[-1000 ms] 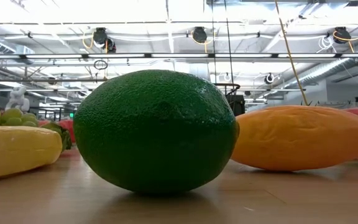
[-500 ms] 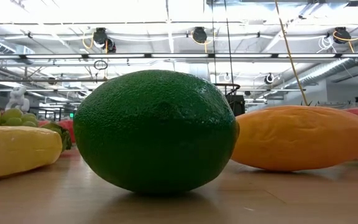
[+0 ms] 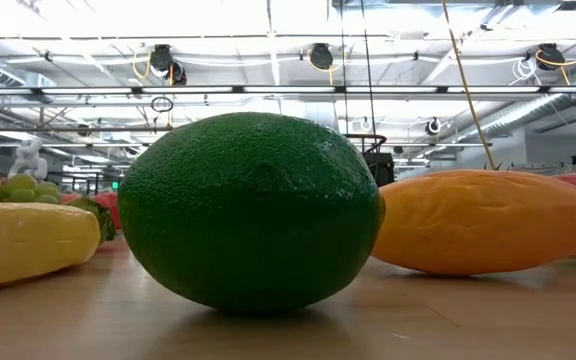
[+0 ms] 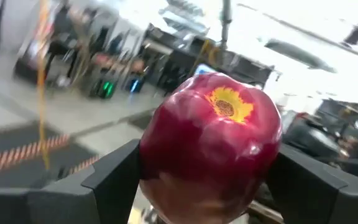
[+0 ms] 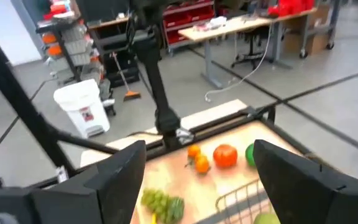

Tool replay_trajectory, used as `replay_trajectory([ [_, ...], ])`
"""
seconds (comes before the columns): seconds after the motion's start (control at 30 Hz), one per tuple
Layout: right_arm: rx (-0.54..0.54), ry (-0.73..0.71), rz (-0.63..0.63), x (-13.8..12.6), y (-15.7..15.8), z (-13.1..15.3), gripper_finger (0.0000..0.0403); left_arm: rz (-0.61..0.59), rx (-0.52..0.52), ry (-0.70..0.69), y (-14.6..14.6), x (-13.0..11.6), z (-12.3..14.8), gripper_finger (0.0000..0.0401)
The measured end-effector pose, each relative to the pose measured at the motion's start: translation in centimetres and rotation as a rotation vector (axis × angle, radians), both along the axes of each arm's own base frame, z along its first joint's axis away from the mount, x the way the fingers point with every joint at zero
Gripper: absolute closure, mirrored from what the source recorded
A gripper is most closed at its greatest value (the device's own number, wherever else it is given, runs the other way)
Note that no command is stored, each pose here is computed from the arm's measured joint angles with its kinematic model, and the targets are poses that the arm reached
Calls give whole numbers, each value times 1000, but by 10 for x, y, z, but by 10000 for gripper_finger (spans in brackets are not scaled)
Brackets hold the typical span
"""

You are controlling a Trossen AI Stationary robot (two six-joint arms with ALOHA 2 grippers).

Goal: Build produce basket
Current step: Put the dark red apple into the gold wire basket

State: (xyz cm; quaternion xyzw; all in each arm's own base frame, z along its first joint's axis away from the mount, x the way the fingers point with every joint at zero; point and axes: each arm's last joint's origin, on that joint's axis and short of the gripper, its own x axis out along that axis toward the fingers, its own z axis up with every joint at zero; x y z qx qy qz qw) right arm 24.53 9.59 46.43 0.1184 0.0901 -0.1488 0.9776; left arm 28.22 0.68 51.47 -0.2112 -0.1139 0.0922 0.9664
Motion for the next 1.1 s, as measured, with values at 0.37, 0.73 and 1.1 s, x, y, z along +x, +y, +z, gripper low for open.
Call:
replay_trajectory([
  [0.37,-21,180,17,-12,7,-19,116,128,-329,460,60,-3,-55,96],
  [0.73,-293,440,-5,-29,-18,-30,117,202,-437,608,123,56,-120,96],
  [1.1,-324,472,-64,-86,-58,-12,117,309,-718,570,166,111,-194,96],
])
